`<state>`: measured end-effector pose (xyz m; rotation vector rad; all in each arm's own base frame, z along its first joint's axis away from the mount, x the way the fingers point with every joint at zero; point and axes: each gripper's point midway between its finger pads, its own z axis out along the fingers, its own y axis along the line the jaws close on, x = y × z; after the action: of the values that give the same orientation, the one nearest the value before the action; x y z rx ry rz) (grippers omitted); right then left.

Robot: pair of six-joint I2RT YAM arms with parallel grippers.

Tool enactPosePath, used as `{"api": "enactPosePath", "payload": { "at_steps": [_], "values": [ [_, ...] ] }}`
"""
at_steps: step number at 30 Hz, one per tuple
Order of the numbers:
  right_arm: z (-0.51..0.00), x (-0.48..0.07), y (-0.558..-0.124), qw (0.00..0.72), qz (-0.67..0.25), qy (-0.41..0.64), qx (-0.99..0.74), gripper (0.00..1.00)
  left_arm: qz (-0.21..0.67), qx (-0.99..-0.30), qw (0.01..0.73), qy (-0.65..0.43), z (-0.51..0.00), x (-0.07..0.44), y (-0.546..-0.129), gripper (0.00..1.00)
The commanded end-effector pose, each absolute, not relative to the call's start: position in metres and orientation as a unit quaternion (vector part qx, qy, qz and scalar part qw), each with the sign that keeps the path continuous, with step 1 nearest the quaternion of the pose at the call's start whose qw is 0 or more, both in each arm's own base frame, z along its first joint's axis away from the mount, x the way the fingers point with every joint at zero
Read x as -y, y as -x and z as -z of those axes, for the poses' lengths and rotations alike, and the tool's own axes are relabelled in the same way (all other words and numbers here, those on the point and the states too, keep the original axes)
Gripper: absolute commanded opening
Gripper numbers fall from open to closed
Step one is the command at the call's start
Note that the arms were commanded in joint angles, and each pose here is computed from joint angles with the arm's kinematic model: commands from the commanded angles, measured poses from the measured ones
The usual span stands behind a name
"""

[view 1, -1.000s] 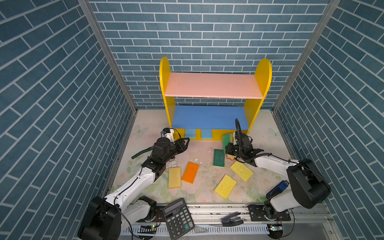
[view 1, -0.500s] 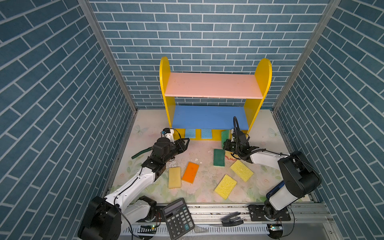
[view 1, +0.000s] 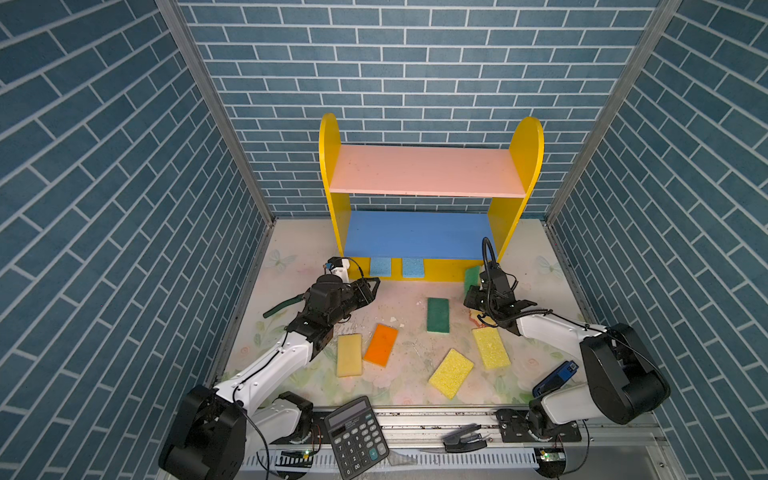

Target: Place and organize the cleaning sponges onto the shelf

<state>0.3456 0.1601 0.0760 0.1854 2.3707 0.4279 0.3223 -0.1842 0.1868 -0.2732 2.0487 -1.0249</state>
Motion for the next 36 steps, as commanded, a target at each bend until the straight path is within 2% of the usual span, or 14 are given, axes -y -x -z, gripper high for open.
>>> {"api": "enactPosePath", "payload": {
  "at_steps": [1, 5, 10, 23, 26, 29, 32, 36],
  "values": [
    [-0.089, -0.175, -0.354, 0.360, -0.195, -0.055, -0.911, 0.00, 0.408, -0.808, 0.412, 0.102, -0.192, 0.185, -0.326, 0.47],
    [-0.103, -0.203, -0.370, 0.365, -0.266, -0.058, -0.890, 0.00, 0.409, -0.808, 0.411, 0.103, -0.192, 0.185, -0.326, 0.47],
    [-0.104, -0.225, -0.387, 0.355, -0.312, -0.059, -0.879, 0.00, 0.407, -0.810, 0.410, 0.101, -0.194, 0.185, -0.325, 0.47],
    [-0.070, -0.224, -0.398, 0.350, -0.301, -0.085, -0.883, 0.00, 0.404, -0.814, 0.405, 0.098, -0.191, 0.185, -0.324, 0.47],
    [-0.059, -0.222, -0.400, 0.347, -0.294, -0.092, -0.886, 0.10, 0.404, -0.814, 0.405, 0.100, -0.190, 0.184, -0.322, 0.47],
    [-0.048, -0.222, -0.400, 0.339, -0.293, -0.103, -0.888, 0.25, 0.401, -0.815, 0.407, 0.102, -0.190, 0.182, -0.320, 0.47],
    [-0.040, -0.220, -0.400, 0.333, -0.289, -0.112, -0.891, 0.45, 0.399, -0.814, 0.409, 0.101, -0.191, 0.180, -0.319, 0.47],
    [-0.034, -0.215, -0.397, 0.327, -0.281, -0.115, -0.895, 0.52, 0.399, -0.816, 0.406, 0.102, -0.189, 0.180, -0.318, 0.47]
  ]
}}
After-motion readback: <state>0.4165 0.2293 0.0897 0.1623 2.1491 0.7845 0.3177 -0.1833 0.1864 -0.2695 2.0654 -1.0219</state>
